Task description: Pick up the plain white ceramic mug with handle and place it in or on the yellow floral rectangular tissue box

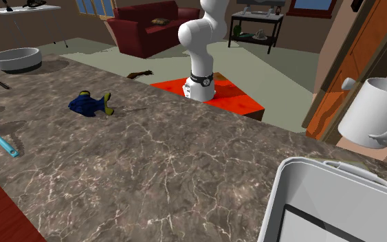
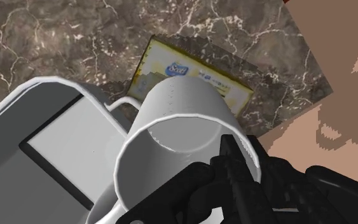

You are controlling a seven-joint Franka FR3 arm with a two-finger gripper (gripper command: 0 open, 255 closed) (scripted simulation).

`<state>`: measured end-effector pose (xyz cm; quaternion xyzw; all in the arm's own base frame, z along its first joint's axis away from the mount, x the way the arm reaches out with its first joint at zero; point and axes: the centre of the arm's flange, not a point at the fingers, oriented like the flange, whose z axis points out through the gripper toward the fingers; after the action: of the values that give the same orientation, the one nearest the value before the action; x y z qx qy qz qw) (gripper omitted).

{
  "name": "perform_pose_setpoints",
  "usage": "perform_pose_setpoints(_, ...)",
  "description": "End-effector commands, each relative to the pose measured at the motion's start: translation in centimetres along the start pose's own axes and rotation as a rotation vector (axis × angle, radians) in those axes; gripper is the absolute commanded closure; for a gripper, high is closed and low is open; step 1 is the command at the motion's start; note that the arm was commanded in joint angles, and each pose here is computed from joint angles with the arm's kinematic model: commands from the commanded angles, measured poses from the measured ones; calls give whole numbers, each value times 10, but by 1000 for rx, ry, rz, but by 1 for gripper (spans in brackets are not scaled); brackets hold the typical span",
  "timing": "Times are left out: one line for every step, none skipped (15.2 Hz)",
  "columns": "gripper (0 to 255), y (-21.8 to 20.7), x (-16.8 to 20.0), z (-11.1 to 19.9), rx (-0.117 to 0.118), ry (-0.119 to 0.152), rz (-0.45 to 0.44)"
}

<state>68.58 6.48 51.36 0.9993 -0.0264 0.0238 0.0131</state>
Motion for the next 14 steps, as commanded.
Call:
perform_pose_setpoints(255,-2,0,11,0,1,0)
perform_pose_setpoints(255,-2,-1,17,0,1,0)
perform_pose_setpoints(255,-2,-1,22,0,1,0)
perform_pose_setpoints(255,-2,-1,27,0,1,0)
perform_pose_setpoints(255,-2,-1,32,0,1,0)
perform_pose_setpoints(255,-2,-2,38,0,1,0)
perform_pose_setpoints(255,-3,-2,43,0,1,0)
perform_pose_setpoints(255,-3,-2,48,0,1,0)
perform_pose_setpoints(255,-3,-2,53,0,1,0)
perform_pose_setpoints(255,-3,-3,59,0,1,0)
perform_pose_setpoints(255,-3,-3,63,0,1,0)
perform_pose_setpoints(255,-3,-3,63,0,1,0)
perform_pose_setpoints(255,-3,-3,63,0,1,0)
perform_pose_setpoints(255,-3,-3,63,0,1,0)
